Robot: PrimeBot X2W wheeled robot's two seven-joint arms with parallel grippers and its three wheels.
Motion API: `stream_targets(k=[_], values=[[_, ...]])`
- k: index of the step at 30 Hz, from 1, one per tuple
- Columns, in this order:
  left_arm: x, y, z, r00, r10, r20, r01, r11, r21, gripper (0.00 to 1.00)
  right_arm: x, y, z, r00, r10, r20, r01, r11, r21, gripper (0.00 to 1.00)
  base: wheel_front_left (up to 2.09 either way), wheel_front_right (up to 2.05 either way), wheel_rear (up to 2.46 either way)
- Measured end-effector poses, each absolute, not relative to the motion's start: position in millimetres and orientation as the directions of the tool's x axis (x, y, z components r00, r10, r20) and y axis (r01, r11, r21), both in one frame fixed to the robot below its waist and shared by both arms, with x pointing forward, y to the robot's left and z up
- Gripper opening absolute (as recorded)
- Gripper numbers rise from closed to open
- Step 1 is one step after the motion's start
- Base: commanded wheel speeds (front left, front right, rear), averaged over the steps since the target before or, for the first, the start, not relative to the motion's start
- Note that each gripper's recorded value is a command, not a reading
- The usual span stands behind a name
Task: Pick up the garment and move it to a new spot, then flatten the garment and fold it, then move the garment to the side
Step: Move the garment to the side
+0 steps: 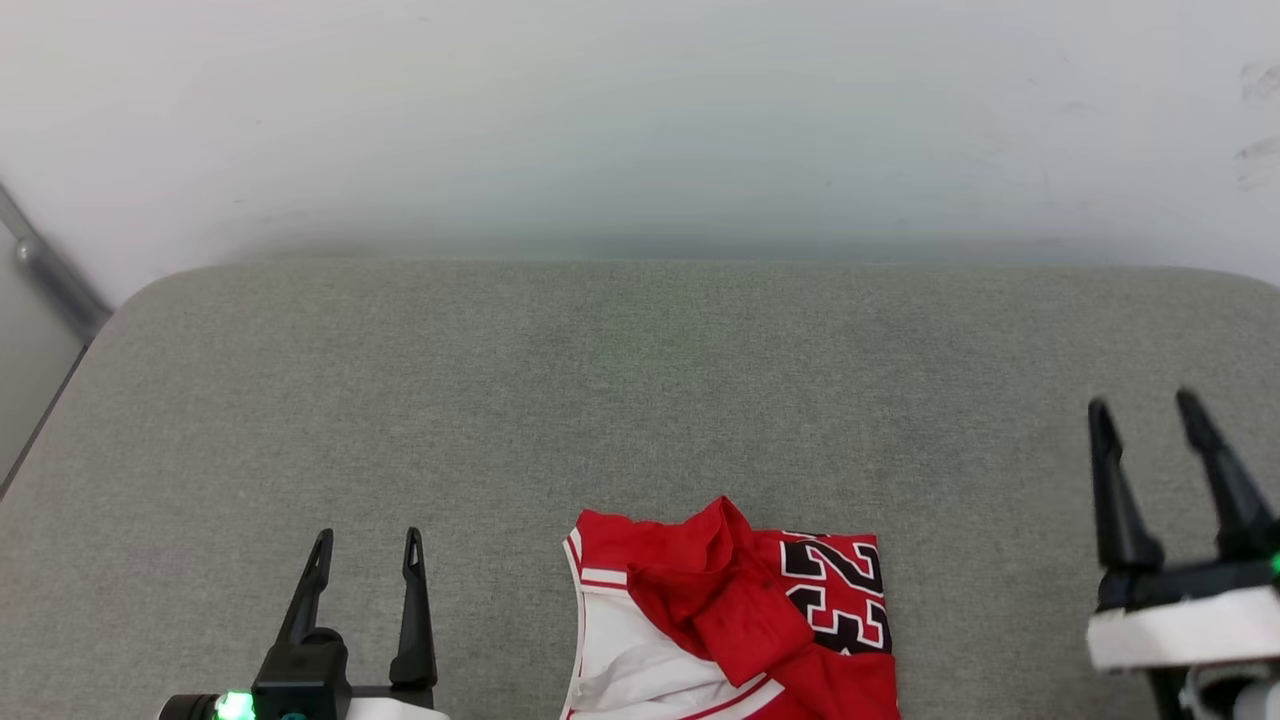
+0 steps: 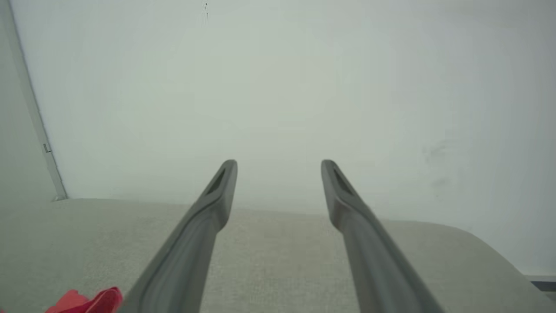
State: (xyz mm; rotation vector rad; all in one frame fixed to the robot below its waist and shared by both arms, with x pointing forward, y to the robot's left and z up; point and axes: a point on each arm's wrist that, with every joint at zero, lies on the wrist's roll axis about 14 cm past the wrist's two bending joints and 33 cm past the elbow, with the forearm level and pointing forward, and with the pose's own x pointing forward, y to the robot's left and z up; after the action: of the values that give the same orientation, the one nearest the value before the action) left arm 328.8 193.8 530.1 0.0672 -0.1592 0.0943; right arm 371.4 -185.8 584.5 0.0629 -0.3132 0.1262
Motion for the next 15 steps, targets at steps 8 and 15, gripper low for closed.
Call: stream_targets(k=[8, 15], values=[[329.7, 195.1, 526.8, 0.985, 0.089, 0.15, -0.098, 0.993, 0.059, 1.0, 406.6, -168.4, 656.6, 0.886, 0.28, 0.37, -0.233, 0.958, -0.167, 1.0, 0.0, 0.0, 0.0], [332.7, 196.9, 522.6, 0.987, 0.092, 0.135, -0.101, 0.993, 0.059, 1.0, 428.8, -139.4, 600.1, 0.9, 0.423, -0.11, -0.435, 0.889, -0.143, 1.0, 0.0, 0.0, 0.0]])
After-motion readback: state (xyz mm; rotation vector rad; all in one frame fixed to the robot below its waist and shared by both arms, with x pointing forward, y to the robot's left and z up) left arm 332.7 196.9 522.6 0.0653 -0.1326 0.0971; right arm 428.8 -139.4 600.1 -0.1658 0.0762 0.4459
